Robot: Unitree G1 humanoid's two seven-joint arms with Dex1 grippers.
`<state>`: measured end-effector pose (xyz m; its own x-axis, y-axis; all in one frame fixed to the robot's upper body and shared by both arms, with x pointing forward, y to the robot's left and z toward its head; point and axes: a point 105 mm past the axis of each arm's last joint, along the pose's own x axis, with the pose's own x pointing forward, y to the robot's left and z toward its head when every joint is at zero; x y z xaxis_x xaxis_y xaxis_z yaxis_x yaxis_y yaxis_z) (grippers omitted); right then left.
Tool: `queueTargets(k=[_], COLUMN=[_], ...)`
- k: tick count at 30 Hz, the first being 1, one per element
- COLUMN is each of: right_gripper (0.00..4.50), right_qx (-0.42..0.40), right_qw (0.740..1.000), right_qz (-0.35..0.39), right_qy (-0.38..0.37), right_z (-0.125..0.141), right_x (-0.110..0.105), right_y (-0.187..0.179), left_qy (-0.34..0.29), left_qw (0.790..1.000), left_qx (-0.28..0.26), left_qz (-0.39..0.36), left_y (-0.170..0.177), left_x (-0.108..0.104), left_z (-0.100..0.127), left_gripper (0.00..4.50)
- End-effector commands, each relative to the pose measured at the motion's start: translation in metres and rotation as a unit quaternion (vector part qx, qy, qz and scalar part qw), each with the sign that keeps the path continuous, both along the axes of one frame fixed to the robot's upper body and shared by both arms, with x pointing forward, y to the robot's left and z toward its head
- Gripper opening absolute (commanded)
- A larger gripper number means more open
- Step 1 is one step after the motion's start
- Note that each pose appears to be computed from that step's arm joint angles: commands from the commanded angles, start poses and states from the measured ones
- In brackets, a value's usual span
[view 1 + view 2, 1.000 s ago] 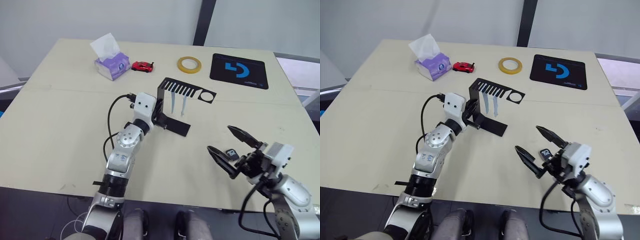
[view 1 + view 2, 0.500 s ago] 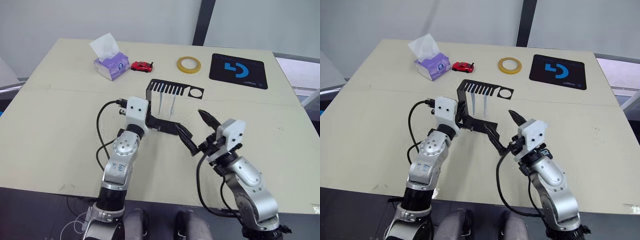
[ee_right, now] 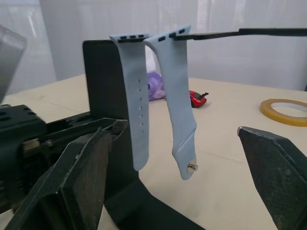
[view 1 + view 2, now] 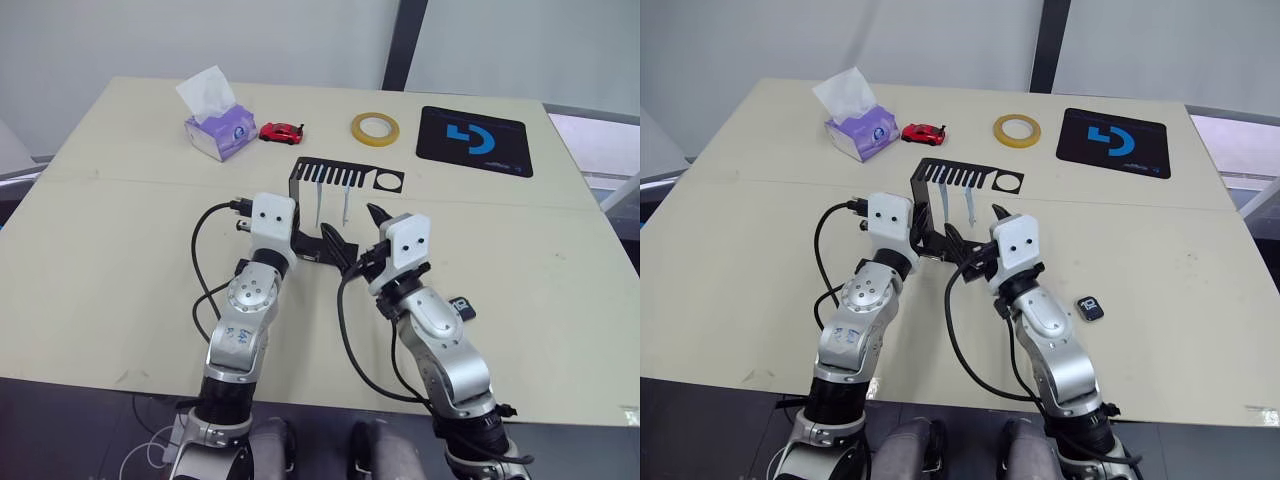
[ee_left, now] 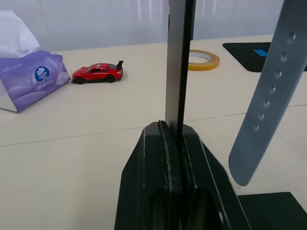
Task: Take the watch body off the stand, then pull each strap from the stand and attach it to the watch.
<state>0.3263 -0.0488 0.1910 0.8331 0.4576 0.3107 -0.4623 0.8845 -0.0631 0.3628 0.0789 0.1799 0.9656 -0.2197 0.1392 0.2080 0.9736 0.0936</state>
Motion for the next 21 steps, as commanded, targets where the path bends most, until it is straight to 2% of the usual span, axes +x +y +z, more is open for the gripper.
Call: queueTargets(k=[1,11,14,17,18,21], right_gripper=[4.5,4.5,3.63,2.27,1.65,0.19], right_qx=[0.018,0.041,0.043,0.047,0.049,0.051], right_qw=[0.999,0.998,0.998,0.998,0.998,0.998], right_qz=[-0.005,-0.025,-0.023,-0.018,-0.018,-0.016], right_qy=[-0.033,-0.032,-0.034,-0.042,-0.044,-0.045], right_z=[0.0143,0.0127,0.0124,0.0158,0.0165,0.017], right_x=[0.0019,0.0102,0.0103,0.0099,0.0101,0.0106], right_y=[0.0006,0.0007,0.0035,0.0064,0.0073,0.0099], left_qy=[-0.01,-0.005,-0.005,-0.004,-0.004,-0.002], left_qw=[1.0,1.0,1.0,1.0,1.0,1.0], left_qx=[0.0,-0.002,-0.002,-0.001,-0.001,-0.001], left_qz=[0.008,0.006,0.003,-0.001,-0.002,-0.005], left_y=[0.0018,0.0007,-0.0001,-0.0016,-0.0021,-0.0028], left_x=[-0.0023,-0.0014,-0.0013,-0.0012,-0.0013,-0.0013], left_z=[0.0063,0.0064,0.0065,0.0067,0.0066,0.0061], left_gripper=[0.02,0.02,0.0,0.0,0.0,0.0])
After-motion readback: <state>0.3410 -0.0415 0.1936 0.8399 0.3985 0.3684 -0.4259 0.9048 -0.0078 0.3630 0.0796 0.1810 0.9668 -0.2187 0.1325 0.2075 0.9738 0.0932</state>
